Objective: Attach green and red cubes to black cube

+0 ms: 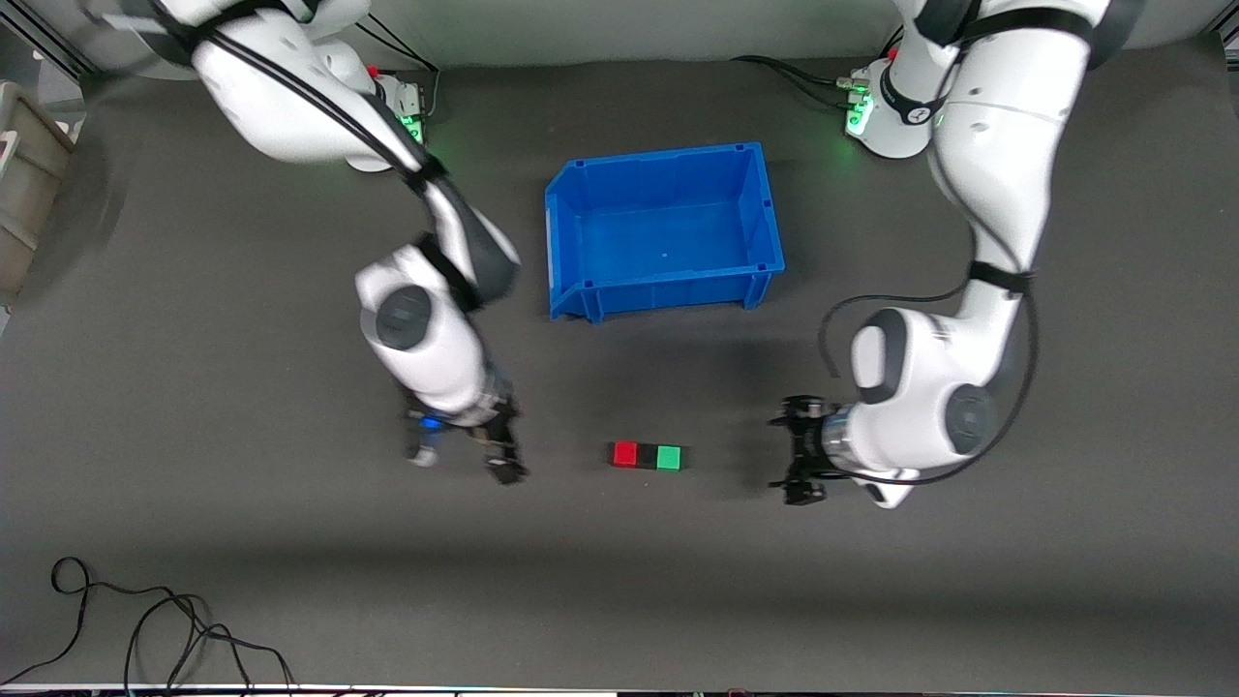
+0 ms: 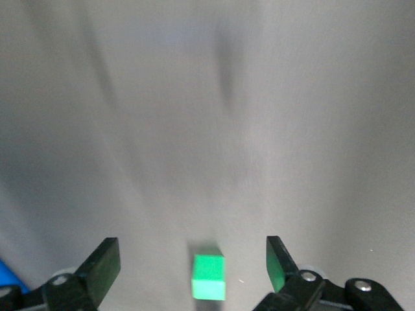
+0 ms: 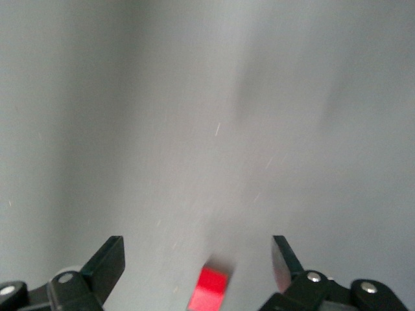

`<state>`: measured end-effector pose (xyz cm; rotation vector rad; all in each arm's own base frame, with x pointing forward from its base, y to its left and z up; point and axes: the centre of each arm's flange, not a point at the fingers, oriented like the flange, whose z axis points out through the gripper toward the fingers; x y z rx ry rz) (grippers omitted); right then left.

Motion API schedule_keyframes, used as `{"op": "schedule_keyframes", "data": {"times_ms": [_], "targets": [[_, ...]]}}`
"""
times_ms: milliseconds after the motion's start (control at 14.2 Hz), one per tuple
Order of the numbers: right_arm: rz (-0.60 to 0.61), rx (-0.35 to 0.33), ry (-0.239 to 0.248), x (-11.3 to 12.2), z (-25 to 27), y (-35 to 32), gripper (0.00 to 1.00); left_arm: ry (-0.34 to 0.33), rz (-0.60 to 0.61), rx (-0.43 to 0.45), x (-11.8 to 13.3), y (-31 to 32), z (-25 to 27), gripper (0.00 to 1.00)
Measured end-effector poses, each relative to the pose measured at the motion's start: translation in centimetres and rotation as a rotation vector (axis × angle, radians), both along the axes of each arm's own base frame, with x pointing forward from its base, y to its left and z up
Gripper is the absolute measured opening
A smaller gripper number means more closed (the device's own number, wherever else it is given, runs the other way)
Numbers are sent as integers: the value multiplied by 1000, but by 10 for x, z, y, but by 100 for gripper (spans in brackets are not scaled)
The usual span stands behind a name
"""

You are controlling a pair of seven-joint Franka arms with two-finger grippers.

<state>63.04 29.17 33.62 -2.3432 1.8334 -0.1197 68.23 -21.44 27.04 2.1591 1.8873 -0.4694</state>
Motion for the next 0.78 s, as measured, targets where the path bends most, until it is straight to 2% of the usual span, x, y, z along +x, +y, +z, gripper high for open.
{"op": "schedule_keyframes", "data": {"times_ms": [71, 282, 353, 565, 776], "targets": [[32, -32, 19, -10, 18, -26, 100, 2, -62, 13, 0, 25, 8, 100], [170, -121, 114, -40, 63, -74, 100, 14, -260, 36, -5, 111, 45, 100], [248, -139, 120, -45, 81, -89, 100, 7, -349, 31, -10, 147, 66, 100], [502, -176, 91, -46, 118, -132, 100, -26, -537, 24, -27, 213, 117, 100], [719, -207, 122, -54, 150, -176, 100, -66, -723, 16, -48, 245, 166, 100]]}}
